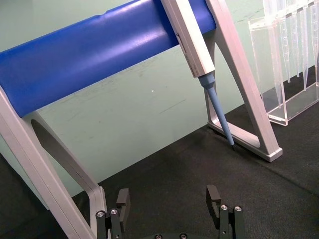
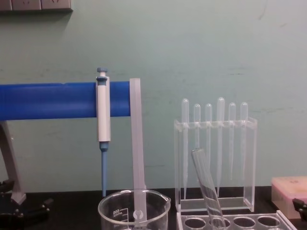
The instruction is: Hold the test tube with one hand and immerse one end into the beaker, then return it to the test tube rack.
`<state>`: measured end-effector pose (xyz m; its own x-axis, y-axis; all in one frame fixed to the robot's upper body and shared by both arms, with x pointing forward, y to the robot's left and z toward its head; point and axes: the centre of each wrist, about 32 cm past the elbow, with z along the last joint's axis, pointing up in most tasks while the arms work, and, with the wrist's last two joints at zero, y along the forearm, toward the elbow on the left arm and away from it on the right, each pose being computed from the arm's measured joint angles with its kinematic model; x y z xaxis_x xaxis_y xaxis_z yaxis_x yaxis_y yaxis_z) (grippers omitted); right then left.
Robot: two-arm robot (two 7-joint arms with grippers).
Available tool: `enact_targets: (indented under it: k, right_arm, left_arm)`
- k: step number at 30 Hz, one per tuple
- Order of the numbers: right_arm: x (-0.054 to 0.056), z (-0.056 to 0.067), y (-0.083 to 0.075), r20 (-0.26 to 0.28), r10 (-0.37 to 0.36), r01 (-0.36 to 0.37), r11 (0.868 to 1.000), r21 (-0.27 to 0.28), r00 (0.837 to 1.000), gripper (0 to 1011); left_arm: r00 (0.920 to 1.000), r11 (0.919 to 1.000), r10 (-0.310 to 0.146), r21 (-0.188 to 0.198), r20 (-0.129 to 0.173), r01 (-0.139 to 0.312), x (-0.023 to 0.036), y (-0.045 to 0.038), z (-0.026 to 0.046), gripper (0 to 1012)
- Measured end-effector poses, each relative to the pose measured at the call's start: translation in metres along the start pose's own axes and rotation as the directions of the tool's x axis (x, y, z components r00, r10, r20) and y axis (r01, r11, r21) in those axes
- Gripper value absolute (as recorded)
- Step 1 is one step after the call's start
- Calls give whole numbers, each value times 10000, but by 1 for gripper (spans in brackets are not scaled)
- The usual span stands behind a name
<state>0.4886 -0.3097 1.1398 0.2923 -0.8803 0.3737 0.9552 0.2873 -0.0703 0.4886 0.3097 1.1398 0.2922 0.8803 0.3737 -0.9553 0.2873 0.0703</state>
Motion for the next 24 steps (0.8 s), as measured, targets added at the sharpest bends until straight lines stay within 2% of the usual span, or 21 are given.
enact_targets:
  k: [16, 19, 24]
  right_arm:
    - [0, 0, 0, 0, 0, 0, 10000, 0, 10000, 1002]
    - [-3, -4, -56, -7, -39, 39, 9999, 103, 10000, 1002]
    - [-19, 41, -281, 194, -241, 230, 9982, 556, 9995, 1002]
  left_arm:
    - [10000, 10000, -1, 0, 0, 1, 0, 0, 0, 1000]
    - [10000, 10000, 0, -1, 0, 0, 0, 0, 0, 1000]
    - [10000, 10000, -1, -1, 0, 1, 0, 0, 0, 1000]
